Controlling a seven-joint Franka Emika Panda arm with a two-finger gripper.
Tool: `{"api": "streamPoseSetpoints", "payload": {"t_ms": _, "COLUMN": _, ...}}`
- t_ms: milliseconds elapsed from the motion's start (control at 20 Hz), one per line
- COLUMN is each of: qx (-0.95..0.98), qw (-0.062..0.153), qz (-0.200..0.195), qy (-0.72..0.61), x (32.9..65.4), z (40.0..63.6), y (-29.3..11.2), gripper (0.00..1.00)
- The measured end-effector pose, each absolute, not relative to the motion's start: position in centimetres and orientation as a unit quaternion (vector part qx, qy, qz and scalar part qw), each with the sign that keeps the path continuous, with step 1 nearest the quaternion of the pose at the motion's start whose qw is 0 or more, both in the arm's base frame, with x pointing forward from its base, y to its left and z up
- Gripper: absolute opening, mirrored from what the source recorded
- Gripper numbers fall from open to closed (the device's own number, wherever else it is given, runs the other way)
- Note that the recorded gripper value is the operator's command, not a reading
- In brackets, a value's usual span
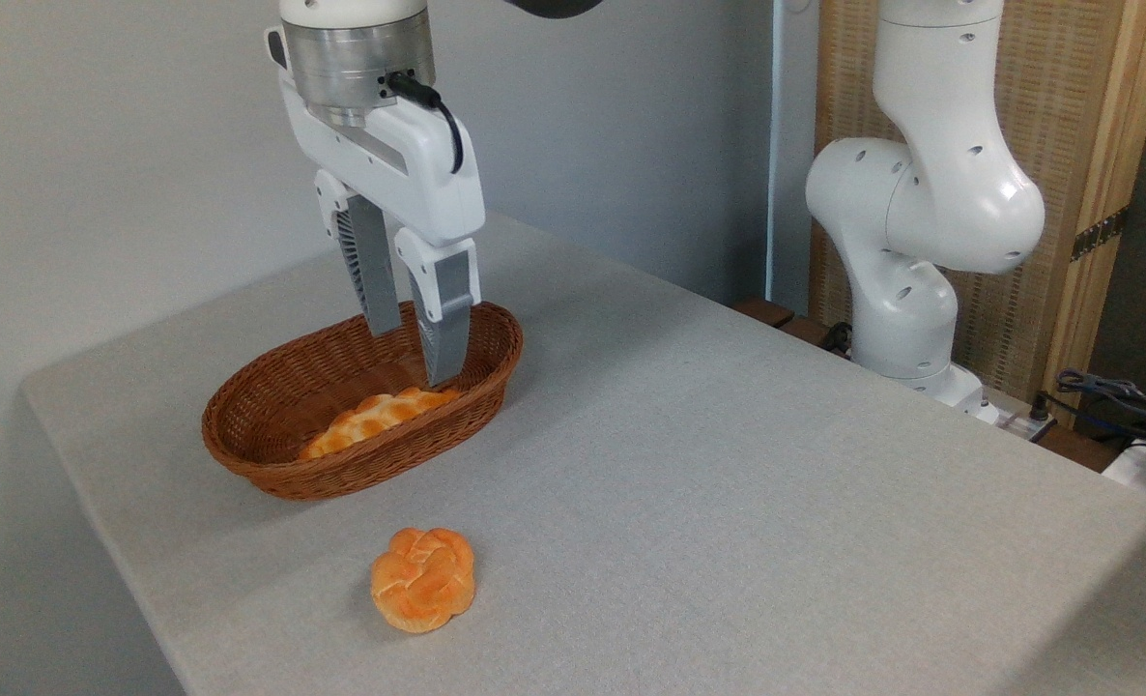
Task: Put bread into the basket
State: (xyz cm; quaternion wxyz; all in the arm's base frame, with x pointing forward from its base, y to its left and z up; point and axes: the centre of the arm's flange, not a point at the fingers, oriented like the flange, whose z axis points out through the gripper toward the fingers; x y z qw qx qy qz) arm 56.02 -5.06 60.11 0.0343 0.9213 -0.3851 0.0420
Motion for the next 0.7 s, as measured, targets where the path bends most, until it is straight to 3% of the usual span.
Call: {"api": "streamPoseSetpoints", "payload": {"t_ms": 700, "qx": 0.929, "qw": 0.037, "qz": 0.027, "qy": -0.367, "x": 55.3, "z": 60.8, "y": -2.9, "gripper": 1.00}}
